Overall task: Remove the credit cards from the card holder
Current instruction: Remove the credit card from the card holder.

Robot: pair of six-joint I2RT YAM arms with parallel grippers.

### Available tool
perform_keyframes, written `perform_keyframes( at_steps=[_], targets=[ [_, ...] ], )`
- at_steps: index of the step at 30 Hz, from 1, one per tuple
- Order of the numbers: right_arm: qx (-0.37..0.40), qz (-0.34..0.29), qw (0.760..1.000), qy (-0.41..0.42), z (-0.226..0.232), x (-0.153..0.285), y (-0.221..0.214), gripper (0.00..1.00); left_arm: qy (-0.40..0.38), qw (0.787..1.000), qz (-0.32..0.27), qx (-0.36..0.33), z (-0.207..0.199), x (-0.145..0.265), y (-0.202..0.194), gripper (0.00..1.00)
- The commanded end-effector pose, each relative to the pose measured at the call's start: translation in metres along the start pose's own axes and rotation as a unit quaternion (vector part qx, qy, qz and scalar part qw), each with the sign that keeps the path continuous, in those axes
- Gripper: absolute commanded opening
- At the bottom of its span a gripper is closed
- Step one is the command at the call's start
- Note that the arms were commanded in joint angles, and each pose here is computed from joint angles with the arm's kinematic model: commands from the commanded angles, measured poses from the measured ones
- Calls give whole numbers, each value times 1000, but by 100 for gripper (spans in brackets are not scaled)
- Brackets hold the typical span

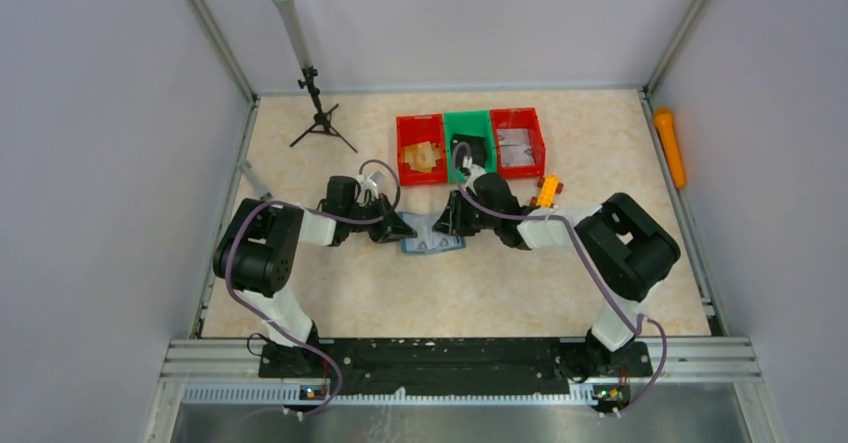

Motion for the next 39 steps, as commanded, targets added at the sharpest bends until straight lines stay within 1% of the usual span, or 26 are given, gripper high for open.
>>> perform_keyframes(
  at_steps=[1, 6, 10, 16, 20, 25, 31, 35, 39],
  targets=[
    [16, -38, 997, 67, 23, 3, 17, 31, -36, 999, -10, -36, -18, 5, 3, 1],
    [16, -32, 993, 116, 34, 2, 15, 31, -69, 997, -6, -42, -27, 9, 0, 0],
    [8, -21, 994, 110, 31, -2, 11, 31, -101, 993, -10, -57, -39, 15, -3, 0],
    [-12, -21, 994, 109, 24, -2, 11, 32, -124, 988, -23, -85, -52, 25, -6, 0],
    [-41, -27, 989, 137, 21, 2, 11, 37, -133, 987, -27, -90, -56, 28, -8, 0],
    [-45, -32, 986, 157, 24, 3, 12, 40, -164, 983, -21, -84, -61, 30, -9, 0],
    [-34, -54, 980, 189, 34, 13, 19, 42, -173, 981, -16, -81, -61, 30, -10, 0],
    [-38, -73, 972, 222, 40, 21, 22, 41, -179, 980, -17, -83, -63, 32, -10, 0],
    [-42, -98, 961, 253, 44, 33, 27, 38, -185, 979, -18, -82, -64, 33, -10, 0]
  ],
)
Point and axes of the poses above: each gripper's point midway between its finger pads, its own x axis back along the fingers, its own z axis along the line the jaws close on, y = z × x, the point moved 5 cm from there along x, back along the fingers, and after that the axes turned 10 degrees about x, right-handed, at the moved point
